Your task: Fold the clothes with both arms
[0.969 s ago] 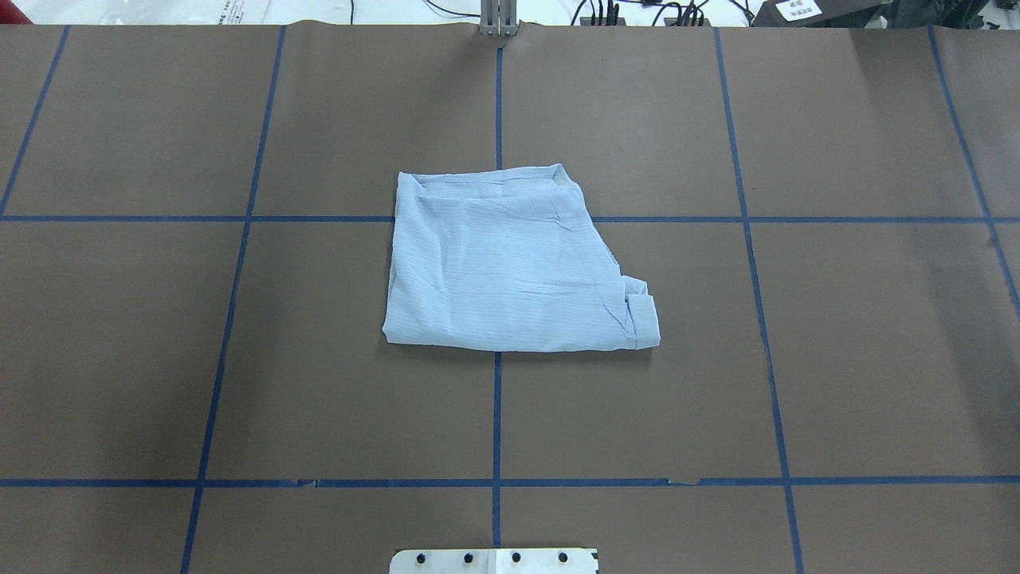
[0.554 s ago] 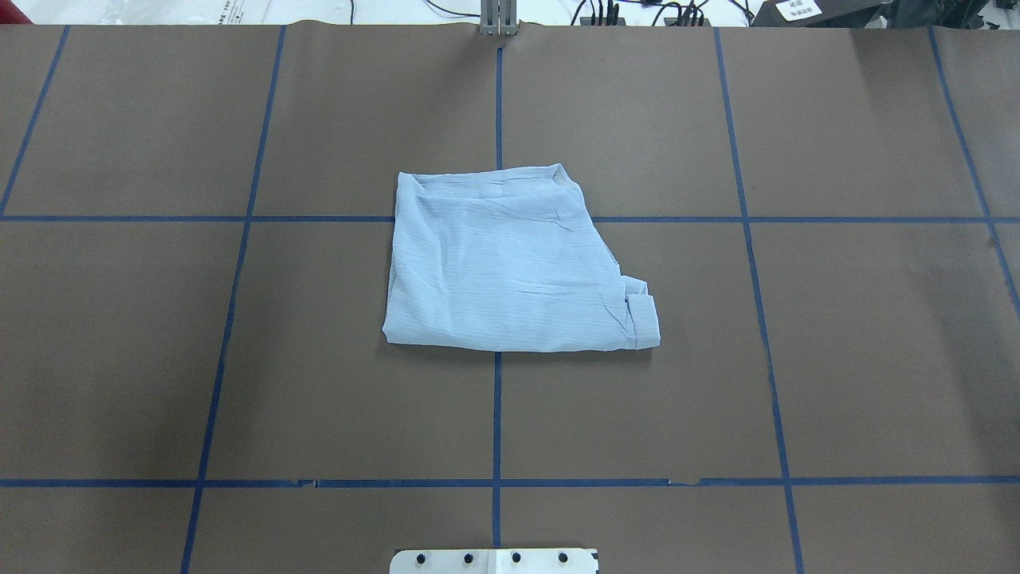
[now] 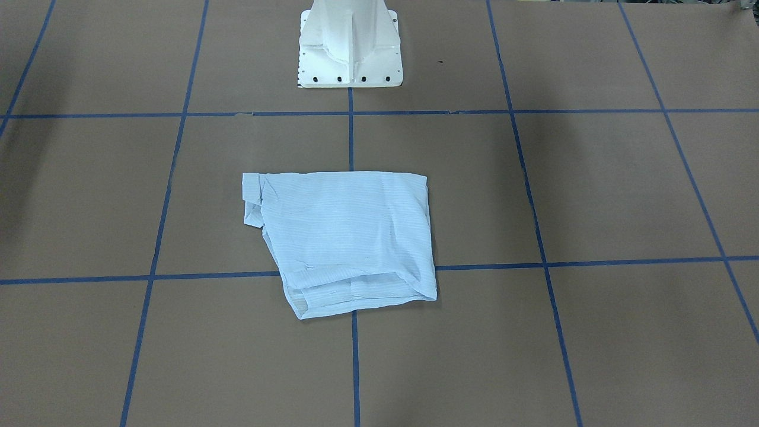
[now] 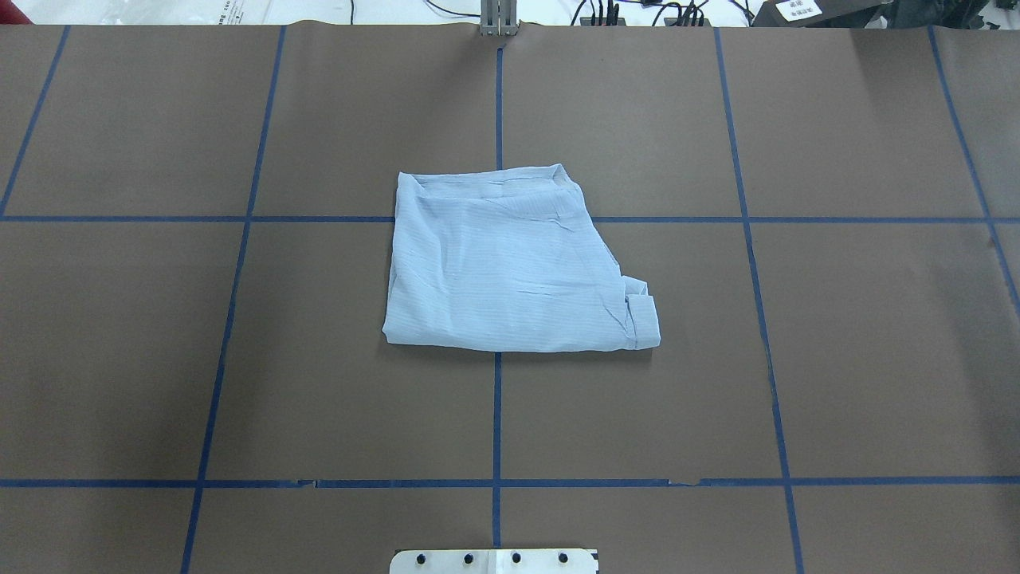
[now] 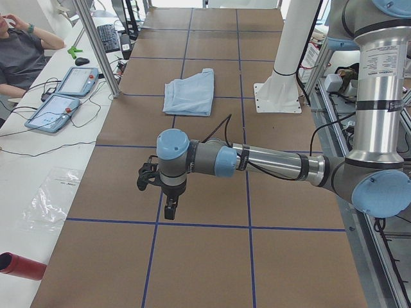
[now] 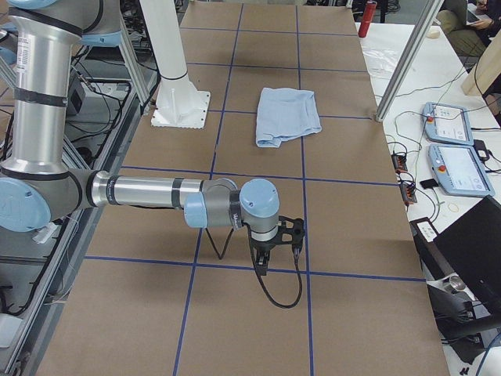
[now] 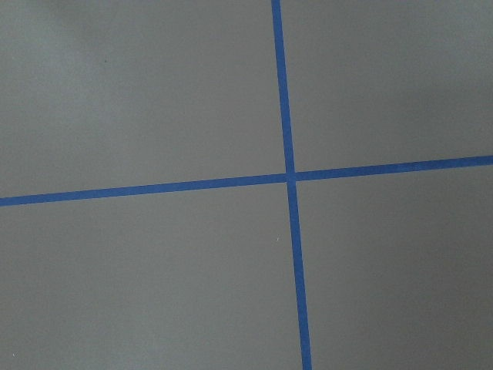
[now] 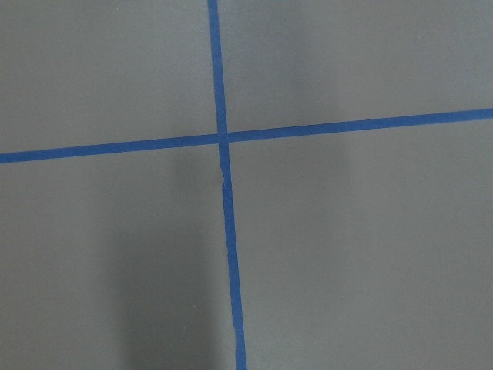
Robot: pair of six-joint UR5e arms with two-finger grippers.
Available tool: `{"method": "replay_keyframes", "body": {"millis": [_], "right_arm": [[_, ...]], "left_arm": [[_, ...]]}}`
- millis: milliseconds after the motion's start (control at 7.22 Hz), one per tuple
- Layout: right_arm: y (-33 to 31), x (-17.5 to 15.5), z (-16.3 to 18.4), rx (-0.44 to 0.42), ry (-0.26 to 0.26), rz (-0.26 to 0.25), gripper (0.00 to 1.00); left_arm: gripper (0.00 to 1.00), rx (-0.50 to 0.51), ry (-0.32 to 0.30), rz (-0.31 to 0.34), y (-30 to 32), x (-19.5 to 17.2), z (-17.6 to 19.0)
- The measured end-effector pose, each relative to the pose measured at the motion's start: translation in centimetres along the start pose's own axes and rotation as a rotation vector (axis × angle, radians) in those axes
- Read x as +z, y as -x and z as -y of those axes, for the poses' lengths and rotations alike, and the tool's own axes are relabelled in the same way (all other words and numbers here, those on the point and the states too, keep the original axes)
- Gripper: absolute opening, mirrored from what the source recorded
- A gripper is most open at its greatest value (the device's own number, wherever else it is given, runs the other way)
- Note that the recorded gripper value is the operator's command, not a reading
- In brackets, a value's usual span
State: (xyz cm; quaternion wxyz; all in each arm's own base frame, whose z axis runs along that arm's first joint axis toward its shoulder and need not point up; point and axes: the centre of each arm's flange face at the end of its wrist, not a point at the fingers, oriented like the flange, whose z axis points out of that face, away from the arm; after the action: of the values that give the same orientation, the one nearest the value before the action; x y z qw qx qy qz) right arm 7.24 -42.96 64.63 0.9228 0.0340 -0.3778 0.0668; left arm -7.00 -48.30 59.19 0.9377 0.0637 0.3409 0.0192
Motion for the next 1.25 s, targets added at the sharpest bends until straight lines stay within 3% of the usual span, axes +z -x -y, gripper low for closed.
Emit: {"method": "replay_keyframes", "body": {"millis": [1246], "right_arm": [[0.62, -0.47, -0.02, -0.004, -0.004, 0.017, 1.0]], "left_arm": [[1.0, 0.001, -0.002, -0.005, -0.22, -0.13, 0.09]]}}
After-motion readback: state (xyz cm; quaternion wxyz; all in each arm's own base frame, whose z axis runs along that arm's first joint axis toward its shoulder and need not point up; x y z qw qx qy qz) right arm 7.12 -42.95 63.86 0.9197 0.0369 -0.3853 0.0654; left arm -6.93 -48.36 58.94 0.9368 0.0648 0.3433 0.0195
